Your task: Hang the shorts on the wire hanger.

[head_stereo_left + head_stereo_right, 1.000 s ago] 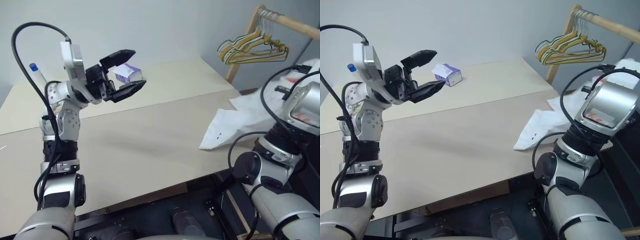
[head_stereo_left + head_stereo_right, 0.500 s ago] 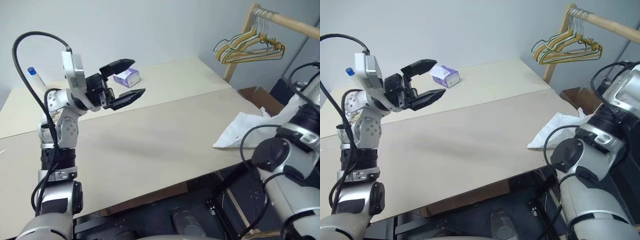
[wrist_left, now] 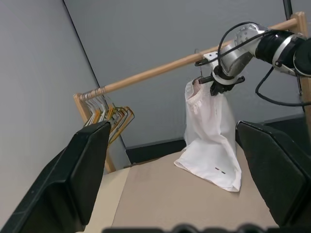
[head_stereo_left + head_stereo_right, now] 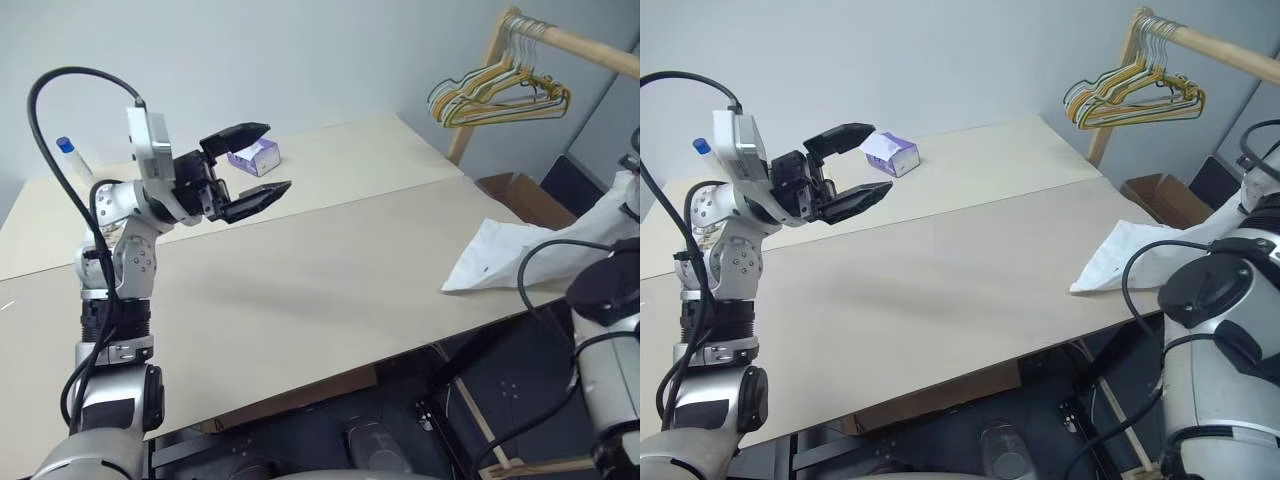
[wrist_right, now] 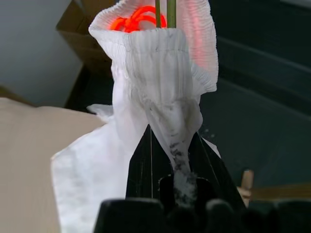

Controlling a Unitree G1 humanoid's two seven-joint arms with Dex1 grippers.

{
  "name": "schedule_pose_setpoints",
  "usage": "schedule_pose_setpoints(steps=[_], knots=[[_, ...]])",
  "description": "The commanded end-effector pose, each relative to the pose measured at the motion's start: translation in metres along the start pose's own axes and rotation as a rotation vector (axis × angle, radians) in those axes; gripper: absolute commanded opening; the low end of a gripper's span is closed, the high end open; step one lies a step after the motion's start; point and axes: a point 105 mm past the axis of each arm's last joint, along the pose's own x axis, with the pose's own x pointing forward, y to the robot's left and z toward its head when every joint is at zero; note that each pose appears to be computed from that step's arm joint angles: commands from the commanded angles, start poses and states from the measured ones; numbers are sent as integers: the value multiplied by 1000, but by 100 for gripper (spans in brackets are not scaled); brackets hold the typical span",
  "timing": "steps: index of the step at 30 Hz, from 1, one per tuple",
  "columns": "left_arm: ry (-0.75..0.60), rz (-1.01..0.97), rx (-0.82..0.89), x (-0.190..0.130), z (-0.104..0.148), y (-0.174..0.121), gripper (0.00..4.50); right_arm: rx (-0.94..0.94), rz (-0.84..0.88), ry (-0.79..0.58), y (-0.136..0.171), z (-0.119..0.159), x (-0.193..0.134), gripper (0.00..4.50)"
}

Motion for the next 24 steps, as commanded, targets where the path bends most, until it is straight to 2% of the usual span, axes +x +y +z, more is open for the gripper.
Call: schedule_pose_setpoints(steps=[1,5,6,8,17,21,24], knots=[[-22,-22,46,2,13,-2,449,45,12,-38,2,16,-8,0],[-37,-21,38,3,14,-3,449,12,-25,-43,-2,13,-7,0],[-36,-21,35,3,14,-3,450,3,-37,-46,-3,13,-7,62],[-33,-21,32,3,13,-3,450,-21,-63,-58,-4,13,-7,122],[-25,-17,33,4,10,-4,450,-83,-156,-143,-10,21,-13,444],[-9,-9,34,4,7,-3,450,-96,-199,-220,-14,32,-22,448],[-3,-7,29,4,7,-3,450,-218,-330,-427,-10,49,-46,448]])
